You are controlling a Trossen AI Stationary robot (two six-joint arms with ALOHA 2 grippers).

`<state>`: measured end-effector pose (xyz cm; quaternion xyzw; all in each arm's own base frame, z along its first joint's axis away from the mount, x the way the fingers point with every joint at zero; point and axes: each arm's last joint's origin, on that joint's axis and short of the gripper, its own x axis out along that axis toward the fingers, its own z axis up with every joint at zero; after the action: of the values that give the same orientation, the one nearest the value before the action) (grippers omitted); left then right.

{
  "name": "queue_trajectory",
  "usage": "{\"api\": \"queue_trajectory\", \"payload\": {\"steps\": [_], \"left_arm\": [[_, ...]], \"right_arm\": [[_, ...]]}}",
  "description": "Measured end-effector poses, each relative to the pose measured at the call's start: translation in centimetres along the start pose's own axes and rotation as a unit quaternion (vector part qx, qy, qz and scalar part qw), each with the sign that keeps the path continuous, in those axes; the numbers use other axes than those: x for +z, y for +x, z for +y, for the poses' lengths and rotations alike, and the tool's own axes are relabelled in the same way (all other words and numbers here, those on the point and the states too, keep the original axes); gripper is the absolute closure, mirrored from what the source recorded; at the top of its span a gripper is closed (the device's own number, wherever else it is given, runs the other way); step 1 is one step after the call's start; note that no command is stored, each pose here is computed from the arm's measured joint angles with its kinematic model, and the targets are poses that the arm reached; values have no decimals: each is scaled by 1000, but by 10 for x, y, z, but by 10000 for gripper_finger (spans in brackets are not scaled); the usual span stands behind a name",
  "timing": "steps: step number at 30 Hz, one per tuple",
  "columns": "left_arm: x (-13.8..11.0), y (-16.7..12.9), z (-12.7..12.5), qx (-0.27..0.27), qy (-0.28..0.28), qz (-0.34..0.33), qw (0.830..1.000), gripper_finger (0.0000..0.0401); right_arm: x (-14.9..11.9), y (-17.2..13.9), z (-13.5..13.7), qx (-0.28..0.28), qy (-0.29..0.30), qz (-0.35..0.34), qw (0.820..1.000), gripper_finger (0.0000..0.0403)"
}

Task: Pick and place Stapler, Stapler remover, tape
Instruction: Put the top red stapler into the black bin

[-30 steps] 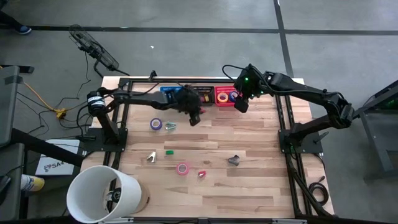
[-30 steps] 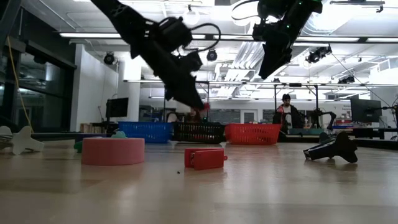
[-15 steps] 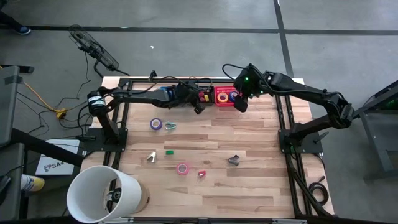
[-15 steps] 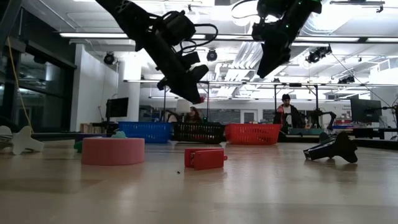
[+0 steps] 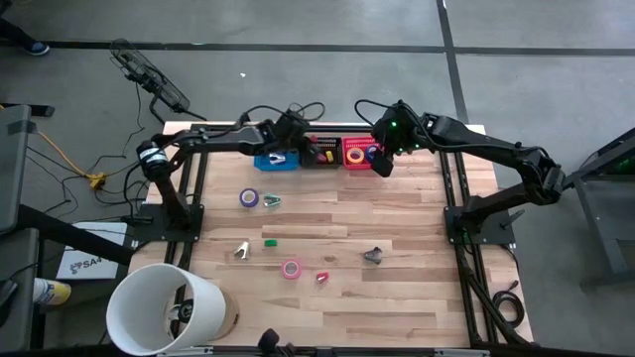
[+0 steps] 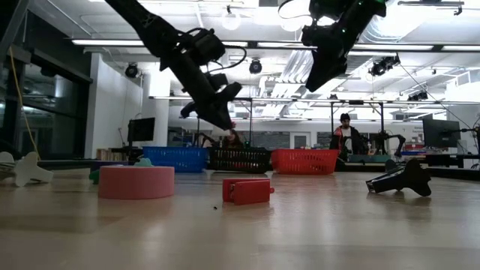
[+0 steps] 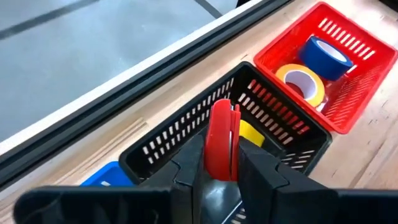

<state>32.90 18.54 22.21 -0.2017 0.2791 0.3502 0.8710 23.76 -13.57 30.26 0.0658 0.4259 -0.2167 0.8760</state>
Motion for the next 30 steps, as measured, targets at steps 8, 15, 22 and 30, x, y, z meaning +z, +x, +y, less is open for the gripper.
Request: {"api": "queue_trajectory", "payload": {"steps": [8, 15, 22, 30], "left_arm": [[1, 1, 5, -20, 1, 11, 1000, 330], [0, 1, 4, -29, 4, 14, 999, 330], [0, 1, 3, -32, 5, 15, 999, 329], [-6, 17, 2, -29, 13, 72, 997, 329]], "right_arm": [[-7, 8, 1, 2, 4, 4, 1000, 194], [-10, 12, 1, 3, 6, 9, 1000, 194], [-8, 12, 1, 2, 13, -1, 1000, 194], [-8, 12, 1, 6, 20, -1, 1000, 194]]}}
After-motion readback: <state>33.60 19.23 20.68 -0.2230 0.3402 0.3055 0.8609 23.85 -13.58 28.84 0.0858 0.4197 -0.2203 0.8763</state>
